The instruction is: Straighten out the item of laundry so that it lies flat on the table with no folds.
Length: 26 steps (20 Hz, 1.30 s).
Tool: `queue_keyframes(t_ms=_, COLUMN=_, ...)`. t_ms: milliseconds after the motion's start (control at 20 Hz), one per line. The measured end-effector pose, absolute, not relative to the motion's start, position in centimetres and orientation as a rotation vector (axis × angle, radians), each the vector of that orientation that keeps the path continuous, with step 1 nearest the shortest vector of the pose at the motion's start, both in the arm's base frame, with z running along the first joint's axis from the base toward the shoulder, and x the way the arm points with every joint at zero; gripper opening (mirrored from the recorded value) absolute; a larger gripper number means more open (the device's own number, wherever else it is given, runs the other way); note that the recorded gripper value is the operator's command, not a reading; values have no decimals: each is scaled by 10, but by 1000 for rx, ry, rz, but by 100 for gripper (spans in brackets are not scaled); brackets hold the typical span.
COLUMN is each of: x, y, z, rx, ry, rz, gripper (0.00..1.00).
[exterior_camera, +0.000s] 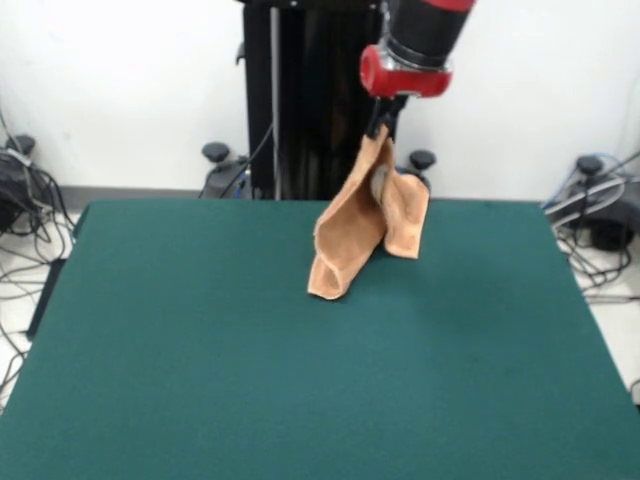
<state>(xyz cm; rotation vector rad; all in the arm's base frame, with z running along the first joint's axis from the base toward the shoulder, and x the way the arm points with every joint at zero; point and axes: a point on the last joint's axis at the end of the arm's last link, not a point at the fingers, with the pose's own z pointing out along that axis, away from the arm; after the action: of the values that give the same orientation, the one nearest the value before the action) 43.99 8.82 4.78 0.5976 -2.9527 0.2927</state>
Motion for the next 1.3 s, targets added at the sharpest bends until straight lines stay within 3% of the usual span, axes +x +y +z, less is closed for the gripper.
queue_keyframes(t_ms=1300, x=481, y=106, z=37, rx=605, ry=-3007, rz=294, gripper=0)
